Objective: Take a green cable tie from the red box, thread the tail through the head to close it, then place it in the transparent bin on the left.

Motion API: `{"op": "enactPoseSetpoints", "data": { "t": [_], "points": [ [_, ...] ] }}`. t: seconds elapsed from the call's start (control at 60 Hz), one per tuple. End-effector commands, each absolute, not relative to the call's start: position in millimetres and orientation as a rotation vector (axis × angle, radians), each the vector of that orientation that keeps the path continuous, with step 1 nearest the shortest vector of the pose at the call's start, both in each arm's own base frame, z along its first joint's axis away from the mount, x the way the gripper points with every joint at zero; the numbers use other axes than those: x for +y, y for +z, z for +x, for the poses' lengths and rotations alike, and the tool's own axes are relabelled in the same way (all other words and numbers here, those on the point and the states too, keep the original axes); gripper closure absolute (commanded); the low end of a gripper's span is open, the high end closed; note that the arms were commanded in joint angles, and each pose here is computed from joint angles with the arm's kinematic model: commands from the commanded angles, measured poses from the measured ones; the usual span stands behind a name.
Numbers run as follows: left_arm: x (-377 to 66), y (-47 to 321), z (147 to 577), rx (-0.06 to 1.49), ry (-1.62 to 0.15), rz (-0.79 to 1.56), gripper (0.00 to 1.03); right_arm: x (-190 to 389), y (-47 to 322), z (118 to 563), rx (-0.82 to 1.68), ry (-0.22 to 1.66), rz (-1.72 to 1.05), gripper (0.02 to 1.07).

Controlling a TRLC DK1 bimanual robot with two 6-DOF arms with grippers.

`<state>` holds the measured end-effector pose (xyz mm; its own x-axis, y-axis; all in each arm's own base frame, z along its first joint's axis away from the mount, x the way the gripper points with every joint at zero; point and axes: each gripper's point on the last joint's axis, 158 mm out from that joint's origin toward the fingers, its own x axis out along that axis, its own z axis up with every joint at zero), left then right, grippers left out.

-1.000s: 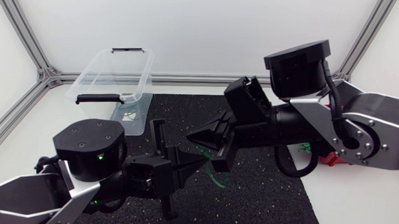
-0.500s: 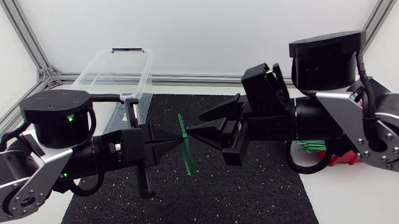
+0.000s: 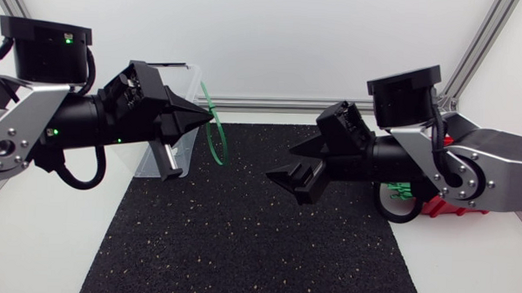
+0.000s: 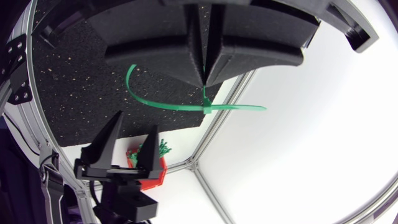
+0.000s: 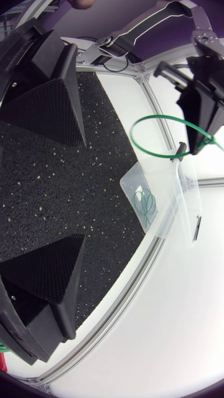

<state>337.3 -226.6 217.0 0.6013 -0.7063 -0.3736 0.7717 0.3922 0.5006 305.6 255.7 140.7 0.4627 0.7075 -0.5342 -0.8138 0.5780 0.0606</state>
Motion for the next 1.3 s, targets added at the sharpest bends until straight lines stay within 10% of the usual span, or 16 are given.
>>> {"op": "enactPoseSetpoints", "data": {
  "t": [0.0, 0.483, 0.817, 0.95, 1.283],
  "points": [
    [-210, 243, 363, 0.108, -0.869, 0.694, 1.00, 252, 123, 306, 0.570, 0.938, -0.250, 0.06],
    [-84, 285, 493, 0.381, -0.502, 0.709, 0.99, 244, 104, 322, 0.602, 0.861, -0.311, 0.06],
    [-62, 237, 520, 0.511, -0.421, 0.774, 0.50, 241, 105, 319, 0.596, 0.855, -0.318, 0.06],
    [-57, 225, 523, 0.546, -0.401, 0.782, 0.03, 238, 108, 318, 0.586, 0.852, -0.321, 0.06],
    [-46, 257, 504, 0.504, -0.320, 0.687, 0.03, 205, 137, 336, 0.522, 0.755, -0.307, 0.06]
  ]
}}
